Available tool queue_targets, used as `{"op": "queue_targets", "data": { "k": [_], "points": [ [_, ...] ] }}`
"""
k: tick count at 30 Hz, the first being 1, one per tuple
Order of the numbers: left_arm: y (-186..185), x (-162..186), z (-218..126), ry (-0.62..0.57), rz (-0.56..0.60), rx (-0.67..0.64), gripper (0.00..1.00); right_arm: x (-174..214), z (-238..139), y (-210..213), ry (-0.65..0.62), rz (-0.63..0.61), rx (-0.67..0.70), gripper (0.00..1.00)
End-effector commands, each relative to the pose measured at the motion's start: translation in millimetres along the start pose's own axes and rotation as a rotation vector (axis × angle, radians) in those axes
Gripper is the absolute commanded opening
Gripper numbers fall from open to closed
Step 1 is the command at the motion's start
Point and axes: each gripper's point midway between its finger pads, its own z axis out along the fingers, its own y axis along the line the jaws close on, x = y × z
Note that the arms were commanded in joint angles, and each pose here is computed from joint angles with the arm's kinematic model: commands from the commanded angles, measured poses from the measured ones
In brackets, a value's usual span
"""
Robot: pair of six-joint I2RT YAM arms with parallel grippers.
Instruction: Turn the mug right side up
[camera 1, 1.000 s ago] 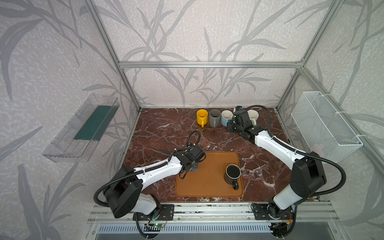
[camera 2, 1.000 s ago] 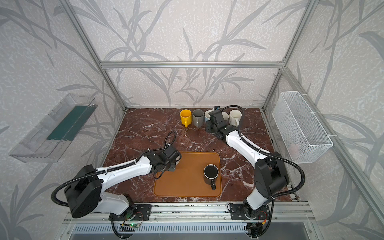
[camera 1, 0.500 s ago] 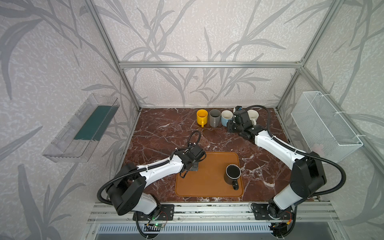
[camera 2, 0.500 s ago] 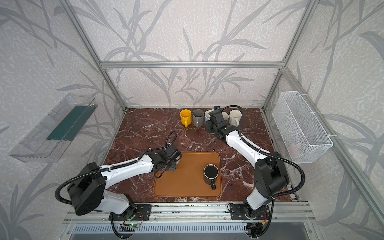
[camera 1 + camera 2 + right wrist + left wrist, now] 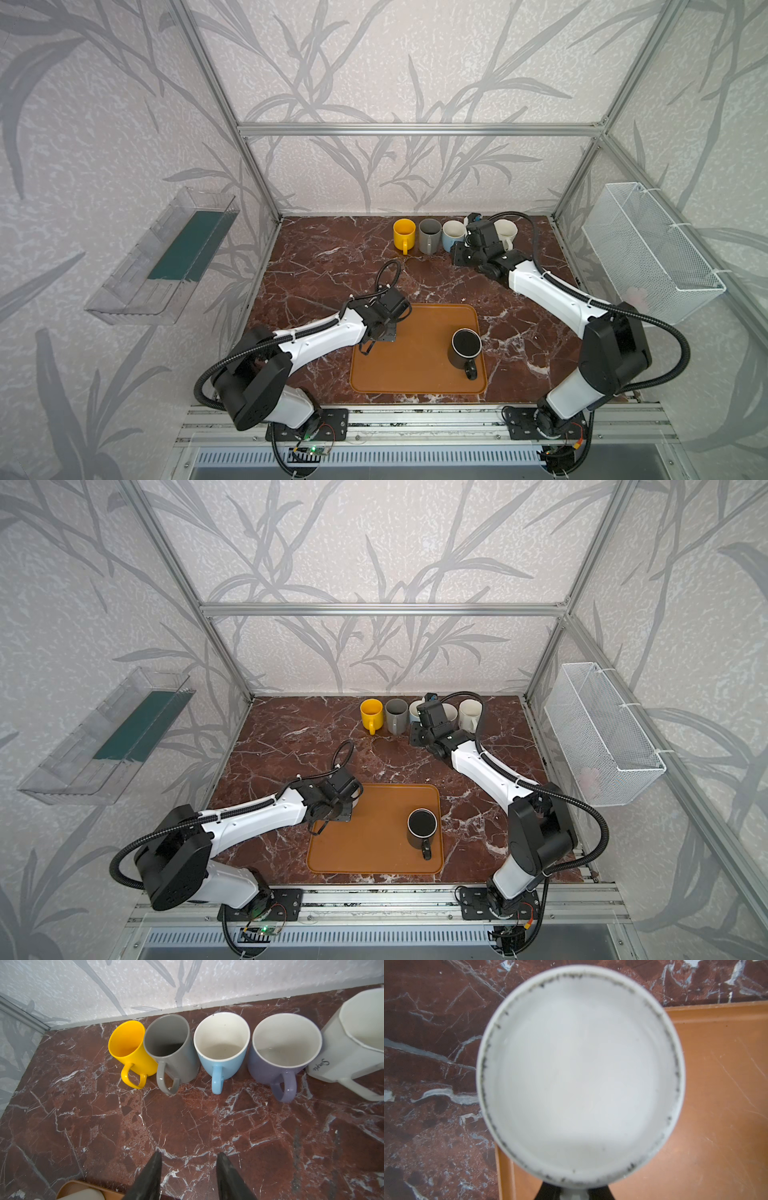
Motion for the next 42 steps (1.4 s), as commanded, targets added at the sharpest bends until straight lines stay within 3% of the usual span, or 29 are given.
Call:
{"op": "queue_targets", "data": {
  "k": [1, 13, 20, 24, 27, 37, 42],
  "points": [
    [2.4, -17.5, -2.7, -0.048, -0.038, 0.014, 0.02, 9.3, 5.3, 9.1, 0.042, -0.008, -0.036, 0.44],
    [-0.4, -18.4, 0.9, -0.038, -0.107, 0.059, 0.0, 27.4, 8.2, 54.7, 0.086, -0.112, -0.143, 0.44],
    [-20.5, -18.5, 7.2, -0.033, -0.16, 0.155, 0.13, 52.2, 3.9, 72.0, 0.134, -0.163, -0.173, 0.44],
    [-31.2, -19.8, 5.4, -0.03, -0.16, 0.202, 0.33, 59.8, 1.6, 70.0, 0.147, -0.162, -0.174, 0.45],
    [-38.7, -21.7, 1.8, -0.031, -0.154, 0.229, 0.41, 62.6, -1.4, 68.8, 0.157, -0.173, -0.173, 0.45],
    [-71.8, -37.0, -23.1, -0.084, -0.135, 0.422, 0.45, 77.9, -11.3, 67.7, 0.186, -0.206, -0.173, 0.45],
    [-58.9, -36.2, -25.3, -0.099, -0.125, 0.371, 0.46, 87.7, -16.8, 69.9, 0.2, -0.233, -0.182, 0.45]
  ]
}}
